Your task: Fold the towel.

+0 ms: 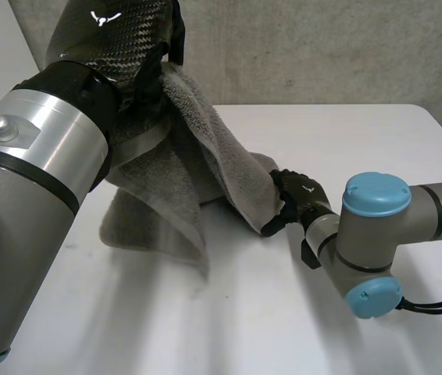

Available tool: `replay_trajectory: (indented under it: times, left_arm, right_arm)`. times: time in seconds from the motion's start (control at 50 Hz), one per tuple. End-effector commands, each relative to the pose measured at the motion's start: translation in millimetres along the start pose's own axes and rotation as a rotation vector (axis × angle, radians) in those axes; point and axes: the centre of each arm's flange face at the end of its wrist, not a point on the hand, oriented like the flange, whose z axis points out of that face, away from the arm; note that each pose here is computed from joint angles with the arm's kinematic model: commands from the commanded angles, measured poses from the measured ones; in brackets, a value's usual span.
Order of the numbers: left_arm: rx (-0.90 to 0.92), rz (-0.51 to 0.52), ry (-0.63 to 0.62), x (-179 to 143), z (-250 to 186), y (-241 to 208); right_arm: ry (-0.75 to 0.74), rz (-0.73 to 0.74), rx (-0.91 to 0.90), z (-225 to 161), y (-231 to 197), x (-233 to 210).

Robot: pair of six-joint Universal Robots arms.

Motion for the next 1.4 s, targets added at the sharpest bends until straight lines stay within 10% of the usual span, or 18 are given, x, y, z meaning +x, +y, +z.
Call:
replay_trajectory:
  times: [0.02,0.54,1.2,1.4]
  left_arm:
    - [0.008,0.000,-0.004,-1,1,-2]
    - [-0.009,-0.002,-0.005,-1,3,4]
    - [0.025,-0.104,0.047,11,-17,-16]
    - [-0.003,-0.081,-0.026,-10,-5,-3]
  right_arm:
    - [-0.015,0.069,-0.004,-3,4,-12]
    - [0.151,0.024,-0.085,-78,2,14]
    - [-0.037,0.227,0.032,22,6,-32]
    - [0.048,0.046,0.217,-3,-81,0]
